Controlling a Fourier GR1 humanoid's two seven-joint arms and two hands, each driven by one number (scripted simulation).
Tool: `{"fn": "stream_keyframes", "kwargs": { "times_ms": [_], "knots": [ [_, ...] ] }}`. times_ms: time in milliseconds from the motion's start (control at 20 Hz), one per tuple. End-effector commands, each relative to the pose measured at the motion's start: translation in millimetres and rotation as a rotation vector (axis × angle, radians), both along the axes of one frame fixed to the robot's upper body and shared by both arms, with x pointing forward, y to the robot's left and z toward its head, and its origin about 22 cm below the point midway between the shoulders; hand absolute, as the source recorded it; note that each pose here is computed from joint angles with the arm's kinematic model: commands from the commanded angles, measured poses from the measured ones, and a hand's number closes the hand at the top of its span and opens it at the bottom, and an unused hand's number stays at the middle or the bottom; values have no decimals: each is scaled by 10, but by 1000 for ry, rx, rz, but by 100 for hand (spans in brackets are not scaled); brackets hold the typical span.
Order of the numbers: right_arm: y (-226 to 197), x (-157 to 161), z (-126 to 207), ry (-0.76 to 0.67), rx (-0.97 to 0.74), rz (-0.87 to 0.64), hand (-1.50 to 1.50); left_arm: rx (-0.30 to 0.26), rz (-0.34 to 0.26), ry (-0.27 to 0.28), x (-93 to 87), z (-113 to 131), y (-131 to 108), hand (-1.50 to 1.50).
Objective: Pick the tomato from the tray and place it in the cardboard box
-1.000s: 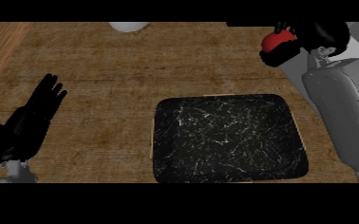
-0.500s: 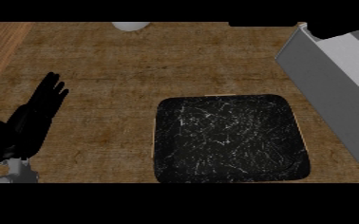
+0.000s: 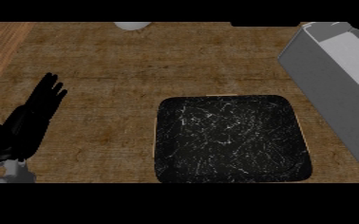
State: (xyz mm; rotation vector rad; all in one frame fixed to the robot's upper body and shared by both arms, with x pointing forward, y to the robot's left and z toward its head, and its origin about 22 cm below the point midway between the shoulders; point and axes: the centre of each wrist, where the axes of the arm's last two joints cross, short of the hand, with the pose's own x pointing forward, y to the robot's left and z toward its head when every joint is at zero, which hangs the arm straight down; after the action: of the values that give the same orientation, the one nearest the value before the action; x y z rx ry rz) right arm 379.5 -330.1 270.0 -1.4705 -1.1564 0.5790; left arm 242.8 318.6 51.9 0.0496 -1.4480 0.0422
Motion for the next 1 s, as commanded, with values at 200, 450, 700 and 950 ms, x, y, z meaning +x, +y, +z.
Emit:
{"fn": "stream_keyframes", "kwargs": {
  "times_ms": [200, 450, 700, 950],
  "knots": [
    [-432, 166, -433, -20, -7, 34, 150, -13, -11, 4, -25, -208, -72, 0],
    [-918, 131, -528, 16, 40, 18, 150, -2, 3, -7, 44, -123, 37, 0],
    [-948, 179, -1138, 132, 151, 28, 150, 2, -10, -11, 114, 67, -7, 0],
    [-1028, 187, -1333, 241, 264, -108, -150, 7, -5, -5, 89, 44, 140, 0]
  ]
}}
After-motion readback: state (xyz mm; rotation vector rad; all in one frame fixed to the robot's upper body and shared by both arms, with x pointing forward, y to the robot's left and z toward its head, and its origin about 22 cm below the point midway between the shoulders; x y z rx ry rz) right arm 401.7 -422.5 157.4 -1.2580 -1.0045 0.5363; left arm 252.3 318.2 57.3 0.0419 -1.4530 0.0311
